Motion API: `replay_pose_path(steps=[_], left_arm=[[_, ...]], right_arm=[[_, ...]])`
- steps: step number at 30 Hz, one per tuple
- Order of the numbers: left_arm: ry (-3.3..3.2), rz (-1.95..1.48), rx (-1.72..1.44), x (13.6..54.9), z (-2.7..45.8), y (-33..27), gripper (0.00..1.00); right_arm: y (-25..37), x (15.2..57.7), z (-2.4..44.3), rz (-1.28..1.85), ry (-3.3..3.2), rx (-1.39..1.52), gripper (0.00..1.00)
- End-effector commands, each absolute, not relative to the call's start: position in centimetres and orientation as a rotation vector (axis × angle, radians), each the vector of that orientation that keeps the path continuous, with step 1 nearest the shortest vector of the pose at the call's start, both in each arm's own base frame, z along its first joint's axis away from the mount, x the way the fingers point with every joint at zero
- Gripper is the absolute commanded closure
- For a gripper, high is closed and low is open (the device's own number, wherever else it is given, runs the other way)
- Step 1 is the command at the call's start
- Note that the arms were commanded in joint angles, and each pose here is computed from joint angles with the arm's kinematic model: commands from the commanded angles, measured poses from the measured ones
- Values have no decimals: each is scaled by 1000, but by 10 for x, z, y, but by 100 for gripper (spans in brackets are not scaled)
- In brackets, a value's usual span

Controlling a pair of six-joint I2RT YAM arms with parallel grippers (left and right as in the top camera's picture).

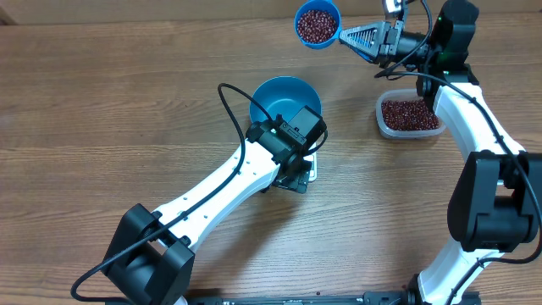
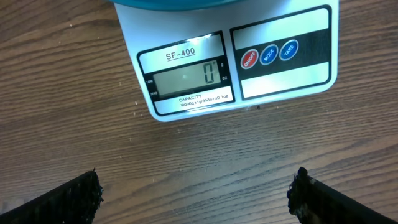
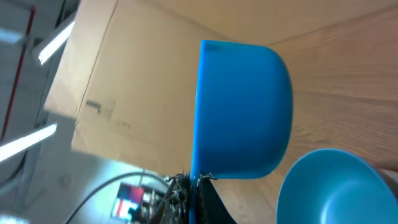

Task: Scoop item into bowl and weigh 150g on scale
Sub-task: 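Carry the filled scoop left toward the teal bowl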

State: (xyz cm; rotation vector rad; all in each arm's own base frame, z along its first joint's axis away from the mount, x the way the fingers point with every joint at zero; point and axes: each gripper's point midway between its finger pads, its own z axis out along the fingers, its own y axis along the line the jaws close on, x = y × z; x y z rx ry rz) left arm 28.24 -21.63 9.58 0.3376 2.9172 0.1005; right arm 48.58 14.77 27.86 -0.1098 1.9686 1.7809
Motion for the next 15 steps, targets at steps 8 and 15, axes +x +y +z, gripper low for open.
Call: replay_pose_path(steps=[8,15], left_arm=[[2892,99,305,284,104,-212,1],[2892,99,305,284,104,-212,1]], right_arm=[[145,486,262,1741,2048,-34,96],[147,477,256,1761,2067,-83,96]])
